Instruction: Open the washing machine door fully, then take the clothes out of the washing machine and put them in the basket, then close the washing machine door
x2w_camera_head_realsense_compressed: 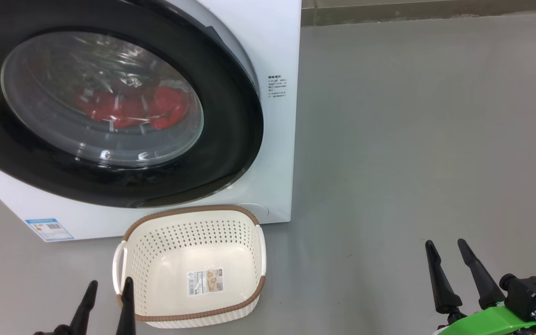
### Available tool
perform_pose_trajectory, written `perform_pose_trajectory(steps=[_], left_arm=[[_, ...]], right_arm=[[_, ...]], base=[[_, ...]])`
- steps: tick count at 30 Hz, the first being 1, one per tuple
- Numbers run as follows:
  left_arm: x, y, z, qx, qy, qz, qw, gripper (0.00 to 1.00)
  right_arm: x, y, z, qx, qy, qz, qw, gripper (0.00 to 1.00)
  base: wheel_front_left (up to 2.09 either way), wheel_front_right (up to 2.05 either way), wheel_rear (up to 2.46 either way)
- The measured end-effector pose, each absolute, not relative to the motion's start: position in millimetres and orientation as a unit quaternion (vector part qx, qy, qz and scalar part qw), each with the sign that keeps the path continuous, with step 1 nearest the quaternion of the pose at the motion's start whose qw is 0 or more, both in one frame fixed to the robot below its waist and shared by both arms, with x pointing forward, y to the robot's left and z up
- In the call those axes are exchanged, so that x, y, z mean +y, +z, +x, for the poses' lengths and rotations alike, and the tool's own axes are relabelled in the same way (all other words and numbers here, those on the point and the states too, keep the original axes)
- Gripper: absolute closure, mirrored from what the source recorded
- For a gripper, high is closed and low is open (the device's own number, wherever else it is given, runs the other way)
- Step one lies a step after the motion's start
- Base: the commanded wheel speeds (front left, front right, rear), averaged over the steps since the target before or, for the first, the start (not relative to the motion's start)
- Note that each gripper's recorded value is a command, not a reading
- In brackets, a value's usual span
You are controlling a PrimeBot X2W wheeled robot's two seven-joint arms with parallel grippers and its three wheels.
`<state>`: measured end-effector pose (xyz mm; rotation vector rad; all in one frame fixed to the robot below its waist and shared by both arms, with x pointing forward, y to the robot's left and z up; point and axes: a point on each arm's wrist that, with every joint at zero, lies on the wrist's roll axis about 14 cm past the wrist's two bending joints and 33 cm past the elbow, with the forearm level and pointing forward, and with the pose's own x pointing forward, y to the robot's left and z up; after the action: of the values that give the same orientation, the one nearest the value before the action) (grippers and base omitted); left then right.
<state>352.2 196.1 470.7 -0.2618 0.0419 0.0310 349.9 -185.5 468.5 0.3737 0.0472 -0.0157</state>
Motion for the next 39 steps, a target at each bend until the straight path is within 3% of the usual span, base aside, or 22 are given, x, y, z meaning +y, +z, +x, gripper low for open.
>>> perform_pose_trajectory(steps=[15, 26, 27, 28, 29, 34, 39], left_arm=[[192.3, 467.1, 348.7, 0.022, -0.005, -0.049, 0.999, 0.0], [193.0, 467.8, 348.9, 0.021, -0.006, -0.048, 0.999, 0.0], [193.3, 468.1, 348.7, 0.021, -0.005, -0.048, 0.999, 0.0], [193.3, 468.1, 348.7, 0.021, -0.005, -0.048, 0.999, 0.0], [193.6, 468.1, 348.5, 0.021, -0.005, -0.048, 0.999, 0.0], [194.1, 466.0, 348.6, 0.024, -0.004, -0.047, 0.999, 0.0], [192.2, 463.9, 350.9, 0.027, -0.006, -0.049, 0.998, 0.0]], right_arm=[[-189.3, 471.2, 345.3, 0.011, -0.005, 0.125, 0.992, 0.0], [-189.0, 471.1, 345.3, 0.011, -0.004, 0.123, 0.992, 0.0], [-187.9, 471.8, 345.6, 0.01, -0.004, 0.136, 0.991, 0.07], [-187.9, 471.8, 345.6, 0.01, -0.004, 0.136, 0.991, 0.07], [-185.7, 472.1, 345.9, 0.009, -0.002, 0.146, 0.989, 1.0], [-165.2, 479.4, 353.8, 0.001, 0.023, 0.186, 0.982, 1.0], [-144.5, 520.2, 390.7, -0.054, 0.061, 0.241, 0.967, 1.0]], base=[[0.0, 0.0, 0.0], [0.0, 0.0, 0.0], [0.0, 0.0, 0.0], [0.0, 0.0, 0.0], [0.0, 0.0, 0.0], [0.0, 0.0, 0.0], [0.0, 0.0, 0.0]])
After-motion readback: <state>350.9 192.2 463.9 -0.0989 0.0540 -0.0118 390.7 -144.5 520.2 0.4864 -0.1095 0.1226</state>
